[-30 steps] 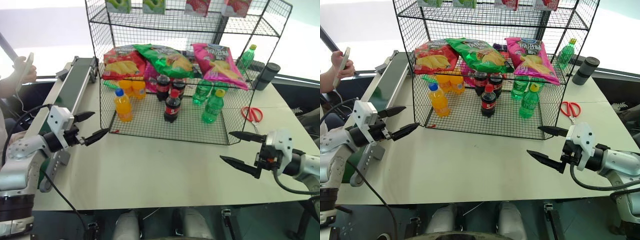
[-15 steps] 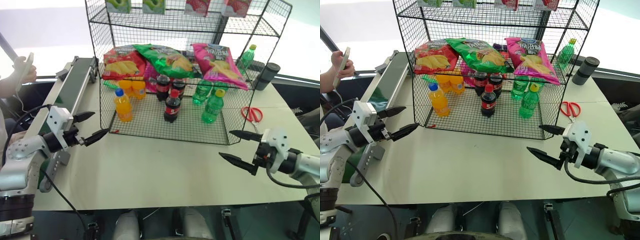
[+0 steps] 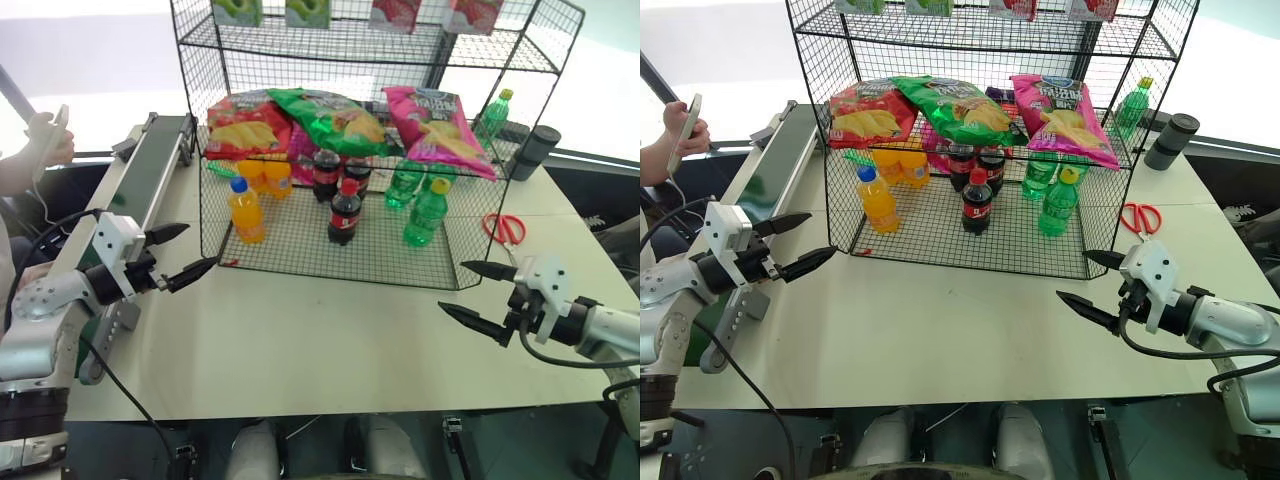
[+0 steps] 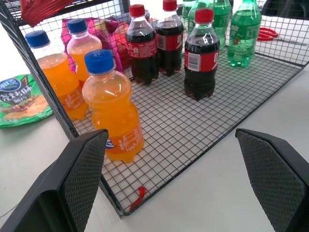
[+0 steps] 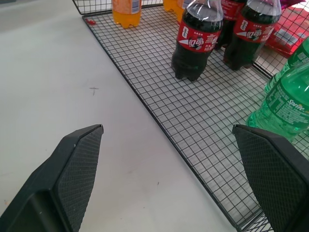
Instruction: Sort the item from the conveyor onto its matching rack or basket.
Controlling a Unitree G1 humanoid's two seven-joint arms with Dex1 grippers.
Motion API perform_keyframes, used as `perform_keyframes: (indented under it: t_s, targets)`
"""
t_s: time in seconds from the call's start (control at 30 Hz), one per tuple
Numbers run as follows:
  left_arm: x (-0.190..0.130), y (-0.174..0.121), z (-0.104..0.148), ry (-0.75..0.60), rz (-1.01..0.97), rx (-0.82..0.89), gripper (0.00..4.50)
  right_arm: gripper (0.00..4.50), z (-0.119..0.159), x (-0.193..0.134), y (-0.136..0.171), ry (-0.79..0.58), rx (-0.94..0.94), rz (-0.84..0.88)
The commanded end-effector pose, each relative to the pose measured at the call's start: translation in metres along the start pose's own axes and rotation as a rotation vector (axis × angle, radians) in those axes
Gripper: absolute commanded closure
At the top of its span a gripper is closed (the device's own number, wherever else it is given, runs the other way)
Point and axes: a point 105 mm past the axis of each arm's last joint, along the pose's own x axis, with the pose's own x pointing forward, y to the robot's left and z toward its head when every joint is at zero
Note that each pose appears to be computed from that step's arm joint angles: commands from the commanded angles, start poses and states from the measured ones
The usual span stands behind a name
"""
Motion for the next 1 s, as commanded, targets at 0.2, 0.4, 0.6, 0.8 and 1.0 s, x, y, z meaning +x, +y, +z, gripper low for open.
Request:
perform_keyframes:
  t_s: [0.2,0.4,0.6,0.8,1.0]
  targets:
    - [-0.002,0.003,0.004,-0.022,0.011,0.025,0.0,0.03,0.013,-0.003,-0.002,-0.043,-0.05,0.006]
    - [0.006,0.002,0.003,-0.044,-0.004,0.035,0.0,0.03,0.013,0.002,0.002,-0.071,-0.061,0.054]
    - [0.009,0.004,0.001,-0.074,0.029,0.023,0.0,0.03,0.023,0.007,-0.006,-0.1,-0.072,0.046]
    - [0.011,0.003,-0.002,-0.065,0.05,0.011,0.0,0.03,0.02,0.008,-0.001,-0.091,-0.059,0.057]
    - [0.015,0.0,-0.003,0.016,0.015,-0.065,0.0,0.03,0.018,0.008,0.004,-0.085,-0.052,0.075]
